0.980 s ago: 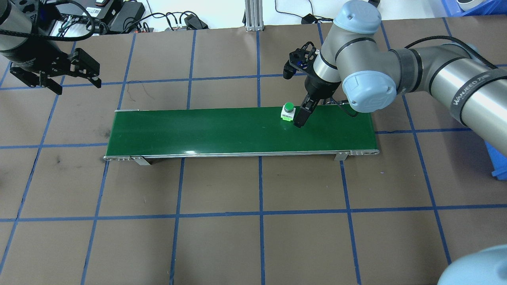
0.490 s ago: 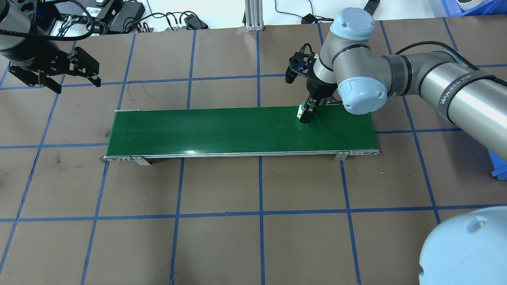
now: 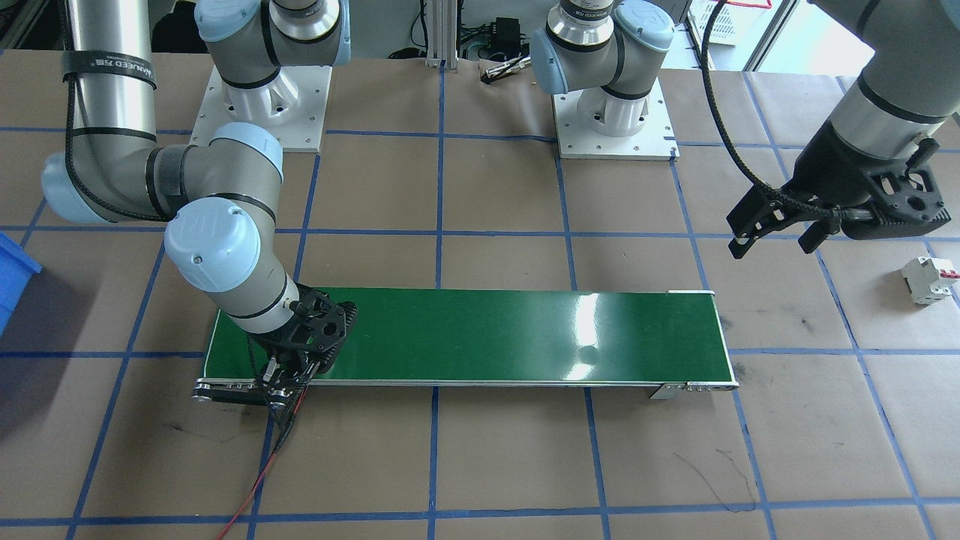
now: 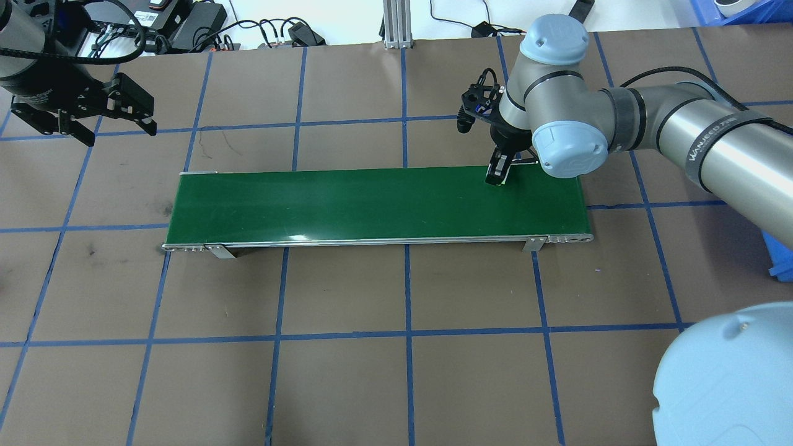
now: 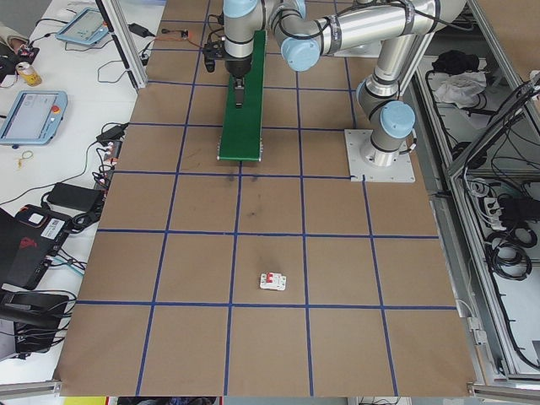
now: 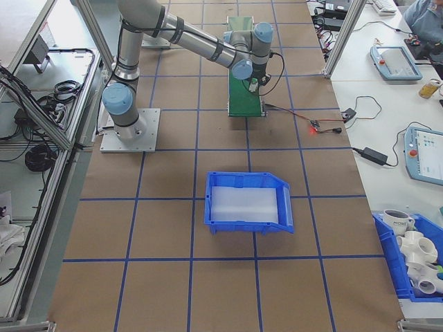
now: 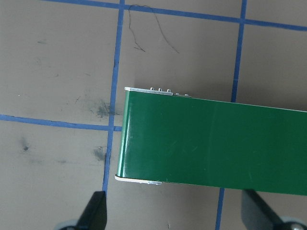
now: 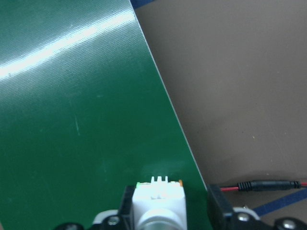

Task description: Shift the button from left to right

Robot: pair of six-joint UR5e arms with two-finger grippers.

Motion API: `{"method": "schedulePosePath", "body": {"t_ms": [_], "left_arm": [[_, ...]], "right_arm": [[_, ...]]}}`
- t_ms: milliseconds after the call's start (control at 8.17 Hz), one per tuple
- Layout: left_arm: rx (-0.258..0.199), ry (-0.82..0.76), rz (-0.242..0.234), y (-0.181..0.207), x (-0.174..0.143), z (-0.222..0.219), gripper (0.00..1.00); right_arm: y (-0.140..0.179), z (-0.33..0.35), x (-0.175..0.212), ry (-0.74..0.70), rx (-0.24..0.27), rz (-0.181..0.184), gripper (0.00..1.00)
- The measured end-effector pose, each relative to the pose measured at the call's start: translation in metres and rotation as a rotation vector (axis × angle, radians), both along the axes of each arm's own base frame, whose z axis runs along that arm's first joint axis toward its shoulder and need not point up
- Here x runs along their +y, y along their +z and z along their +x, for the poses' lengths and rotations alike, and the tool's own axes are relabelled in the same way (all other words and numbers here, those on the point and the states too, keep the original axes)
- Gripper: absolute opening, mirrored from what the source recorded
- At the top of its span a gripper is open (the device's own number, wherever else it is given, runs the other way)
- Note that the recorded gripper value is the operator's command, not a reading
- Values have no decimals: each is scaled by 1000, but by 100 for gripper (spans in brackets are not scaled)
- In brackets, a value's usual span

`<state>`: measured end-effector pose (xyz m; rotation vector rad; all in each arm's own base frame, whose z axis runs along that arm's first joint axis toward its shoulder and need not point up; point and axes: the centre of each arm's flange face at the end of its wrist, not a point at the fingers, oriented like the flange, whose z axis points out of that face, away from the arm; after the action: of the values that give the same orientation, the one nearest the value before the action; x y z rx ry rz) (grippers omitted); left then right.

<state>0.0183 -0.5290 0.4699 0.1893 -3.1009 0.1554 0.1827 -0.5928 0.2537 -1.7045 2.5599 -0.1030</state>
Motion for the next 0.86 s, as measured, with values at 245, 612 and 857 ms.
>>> {"method": "schedulePosePath", "body": {"t_ms": [245,612,857], "left_arm": [[-2,0,-7,4,2,-1,100],[-12,2,-11,7,4,0,100],[-15,2,-22,13,8,-2,100]], "right_arm": [[13,-12,-5,-19,10,-21,0],[54,-78,-20,-76,14,-51,0],[97,-150,-20,-95,28,-99,0]]}}
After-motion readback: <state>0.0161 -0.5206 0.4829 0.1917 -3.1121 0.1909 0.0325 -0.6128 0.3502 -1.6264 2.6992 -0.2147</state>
